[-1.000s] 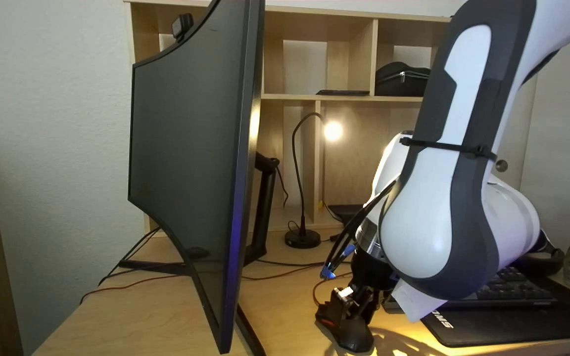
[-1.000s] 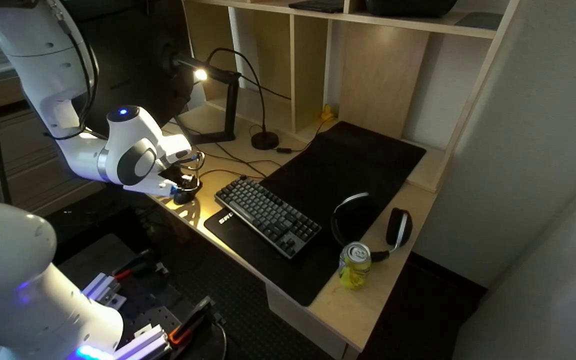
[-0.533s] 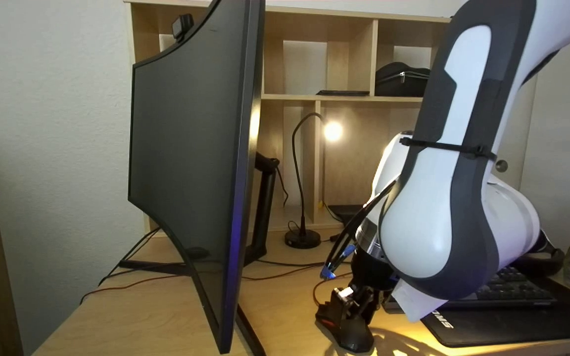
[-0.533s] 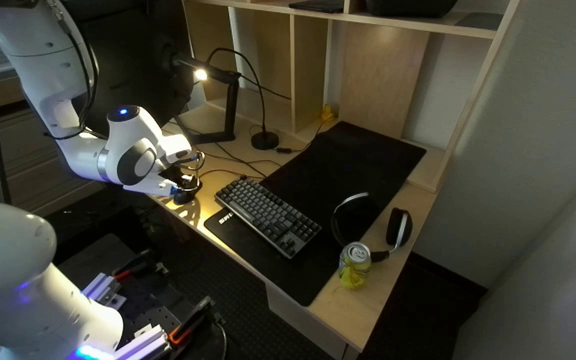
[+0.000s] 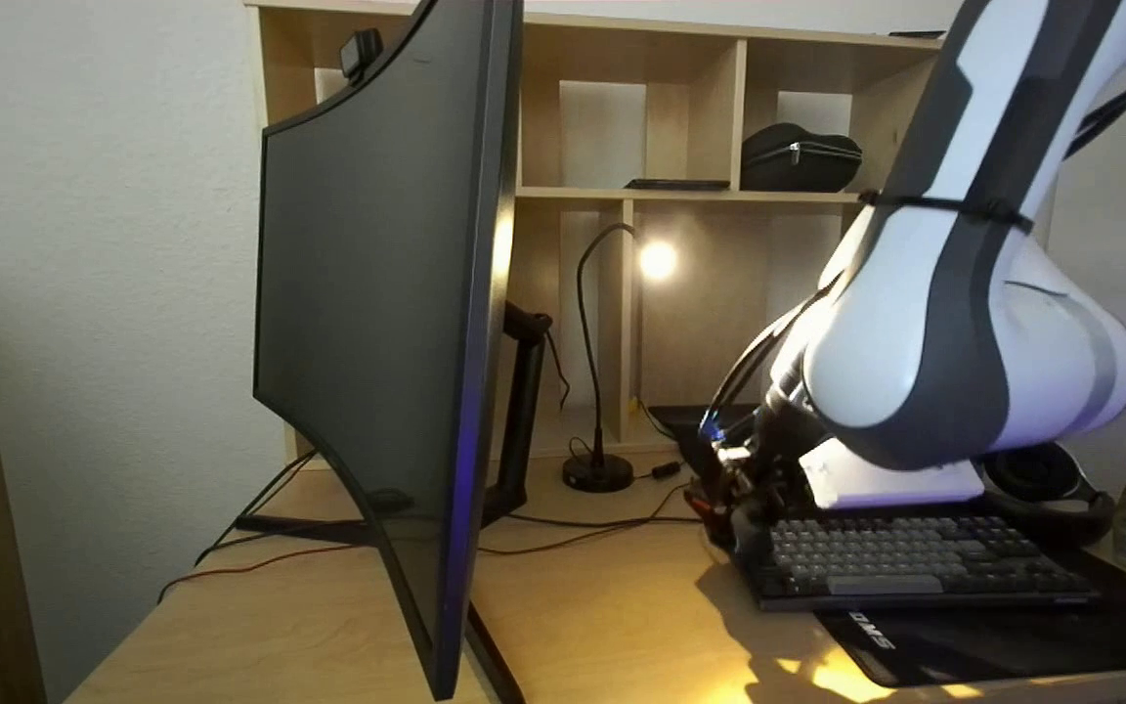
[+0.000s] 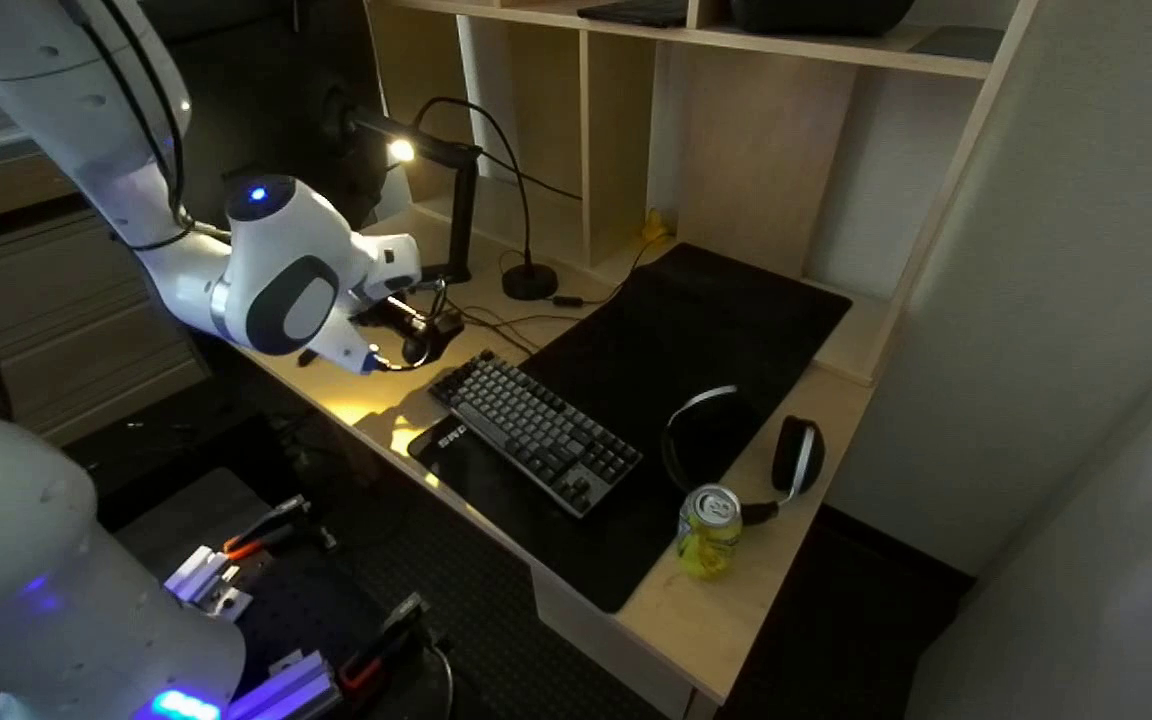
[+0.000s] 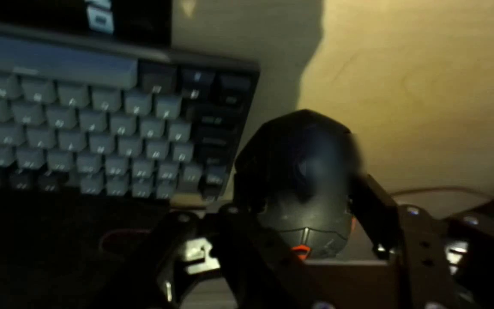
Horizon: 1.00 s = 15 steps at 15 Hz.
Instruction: Move the black mouse backwards
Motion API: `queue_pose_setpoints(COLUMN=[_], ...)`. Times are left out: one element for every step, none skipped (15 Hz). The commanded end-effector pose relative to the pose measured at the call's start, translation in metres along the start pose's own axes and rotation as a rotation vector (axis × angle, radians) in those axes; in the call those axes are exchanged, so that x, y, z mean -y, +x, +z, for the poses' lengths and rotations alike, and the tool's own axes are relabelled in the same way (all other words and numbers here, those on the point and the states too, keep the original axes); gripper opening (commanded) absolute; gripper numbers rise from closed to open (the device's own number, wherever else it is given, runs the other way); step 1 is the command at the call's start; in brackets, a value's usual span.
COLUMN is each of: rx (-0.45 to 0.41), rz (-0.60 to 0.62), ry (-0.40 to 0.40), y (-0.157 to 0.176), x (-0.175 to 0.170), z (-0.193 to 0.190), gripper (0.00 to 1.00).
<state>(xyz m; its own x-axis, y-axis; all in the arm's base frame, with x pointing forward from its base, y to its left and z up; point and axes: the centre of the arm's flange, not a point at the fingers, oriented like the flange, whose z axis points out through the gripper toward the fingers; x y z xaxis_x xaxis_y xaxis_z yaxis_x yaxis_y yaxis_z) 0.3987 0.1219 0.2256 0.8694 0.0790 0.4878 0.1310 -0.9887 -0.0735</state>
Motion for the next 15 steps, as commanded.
queue_pose_setpoints(rx=[-0.088, -0.098, -0.090, -0.102, -0.104, -0.099, -0.096, -0.080, -0.095, -0.106, -0.117, -0.128, -0.128, -0.121, -0.127], rz=[0.169, 0.230, 0.162, 0.178, 0.179, 0.174, 0.197, 0.270, 0.358, 0.411, 0.469, 0.529, 0.588, 0.630, 0.550], ry=[-0.086, -0.107, -0.064, -0.077, -0.078, -0.075, -0.066, -0.077, -0.091, -0.098, -0.099, -0.107, -0.114, -0.116, -0.118], y=[0.020, 0.027, 0.037, 0.043, 0.043, 0.041, 0.048, 0.071, 0.097, 0.110, 0.129, 0.150, 0.170, 0.190, 0.150], x=[-0.066, -0.084, -0.053, -0.066, -0.067, -0.064, -0.072, -0.086, -0.111, -0.123, -0.136, -0.152, -0.167, -0.181, -0.153], z=[-0.064, -0.073, -0.030, -0.037, -0.037, -0.036, -0.023, -0.021, -0.018, -0.022, -0.026, -0.028, -0.028, -0.026, -0.046], gripper=[0.37, 0.37, 0.37, 0.62, 0.62, 0.37, 0.37, 0.37, 0.37, 0.37, 0.37, 0.37, 0.37, 0.37, 0.62])
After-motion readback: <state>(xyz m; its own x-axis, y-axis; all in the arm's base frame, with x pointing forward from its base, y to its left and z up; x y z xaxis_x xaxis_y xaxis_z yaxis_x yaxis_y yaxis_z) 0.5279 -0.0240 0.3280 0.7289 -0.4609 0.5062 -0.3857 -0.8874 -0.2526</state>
